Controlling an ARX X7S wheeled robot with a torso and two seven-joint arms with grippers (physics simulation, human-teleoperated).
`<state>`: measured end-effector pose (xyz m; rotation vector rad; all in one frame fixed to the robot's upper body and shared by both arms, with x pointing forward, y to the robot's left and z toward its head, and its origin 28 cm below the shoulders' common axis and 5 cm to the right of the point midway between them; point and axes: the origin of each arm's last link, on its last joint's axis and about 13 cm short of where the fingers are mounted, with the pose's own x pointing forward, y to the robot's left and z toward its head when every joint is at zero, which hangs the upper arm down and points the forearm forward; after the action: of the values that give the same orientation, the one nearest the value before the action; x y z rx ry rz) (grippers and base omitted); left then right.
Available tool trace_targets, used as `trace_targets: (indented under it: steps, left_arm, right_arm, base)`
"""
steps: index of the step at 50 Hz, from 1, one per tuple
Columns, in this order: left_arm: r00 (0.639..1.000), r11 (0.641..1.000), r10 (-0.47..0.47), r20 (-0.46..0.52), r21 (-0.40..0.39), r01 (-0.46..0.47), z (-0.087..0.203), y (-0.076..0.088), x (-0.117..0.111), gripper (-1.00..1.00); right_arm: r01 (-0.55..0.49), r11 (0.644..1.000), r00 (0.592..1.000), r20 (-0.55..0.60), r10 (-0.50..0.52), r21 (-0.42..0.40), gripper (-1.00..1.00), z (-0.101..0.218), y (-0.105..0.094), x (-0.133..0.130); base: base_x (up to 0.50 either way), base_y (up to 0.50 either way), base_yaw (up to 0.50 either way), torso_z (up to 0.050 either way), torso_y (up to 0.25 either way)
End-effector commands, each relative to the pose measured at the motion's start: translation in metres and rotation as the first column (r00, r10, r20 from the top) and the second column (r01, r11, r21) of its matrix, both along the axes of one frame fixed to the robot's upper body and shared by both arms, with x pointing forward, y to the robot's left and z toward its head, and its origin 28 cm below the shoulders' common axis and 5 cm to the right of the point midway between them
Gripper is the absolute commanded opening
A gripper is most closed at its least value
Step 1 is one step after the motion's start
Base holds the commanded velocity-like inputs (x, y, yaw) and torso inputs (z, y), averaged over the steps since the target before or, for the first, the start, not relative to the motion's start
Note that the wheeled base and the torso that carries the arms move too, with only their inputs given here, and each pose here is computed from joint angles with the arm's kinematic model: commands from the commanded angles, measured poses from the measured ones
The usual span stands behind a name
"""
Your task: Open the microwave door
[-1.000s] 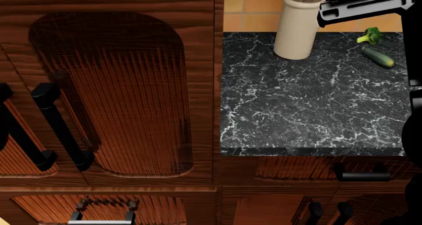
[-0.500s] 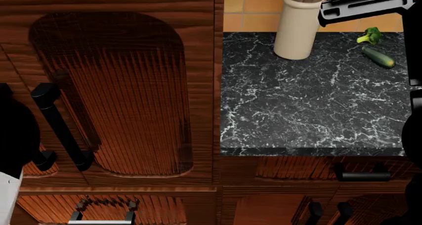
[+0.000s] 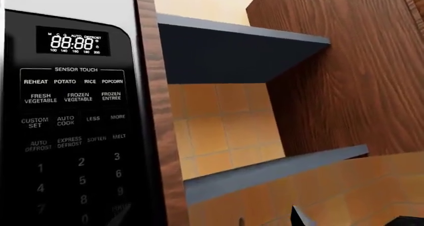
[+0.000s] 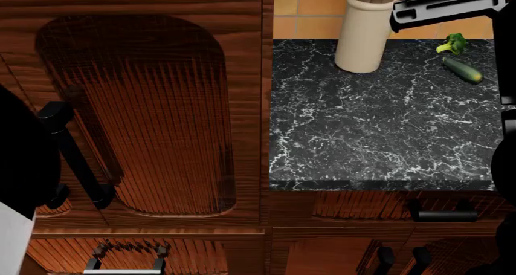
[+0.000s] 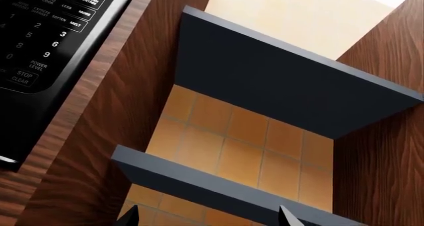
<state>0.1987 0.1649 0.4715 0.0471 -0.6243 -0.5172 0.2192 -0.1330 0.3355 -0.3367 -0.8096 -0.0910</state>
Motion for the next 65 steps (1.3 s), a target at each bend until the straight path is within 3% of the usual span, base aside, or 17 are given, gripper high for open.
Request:
trace_targets:
  steps: [1,22,44,54,65]
  left_arm:
    - [0.999,1.000,0.021,-0.042,-0.017,-0.021,0.009,-0.006,0.016,1.00]
    - [0.988,0.986,0.138,-0.071,-0.081,-0.144,0.014,-0.006,0.039,1.00]
    - [0.971,0.965,0.218,-0.096,-0.127,-0.229,0.007,0.009,0.066,1.00]
    - [0.968,0.958,0.229,-0.103,-0.154,-0.243,0.000,0.019,0.069,1.00]
    - [0.974,0.956,0.213,-0.080,-0.191,-0.225,-0.011,0.026,0.057,1.00]
  right_arm:
    - [0.001,1.000,1.000,0.000,-0.001,0.002,1.00,0.000,0.000,0.000]
    - [0.005,1.000,1.000,0.003,-0.005,0.003,1.00,0.000,0.000,0.000]
    - [0.004,1.000,1.000,0.004,-0.004,-0.001,1.00,0.000,0.000,0.000]
    - [0.004,1.000,1.000,0.004,-0.004,-0.002,1.00,0.000,0.000,0.000]
    - [0.004,1.000,1.000,0.002,-0.004,-0.001,1.00,0.000,0.000,0.000]
  base:
    - [0.00,0.00,0.00,0.000,0.000]
    - [0.00,0.00,0.00,0.000,0.000]
    - [0.00,0.00,0.00,0.000,0.000]
    - [0.00,0.00,0.00,0.000,0.000]
    - [0.00,0.00,0.00,0.000,0.000]
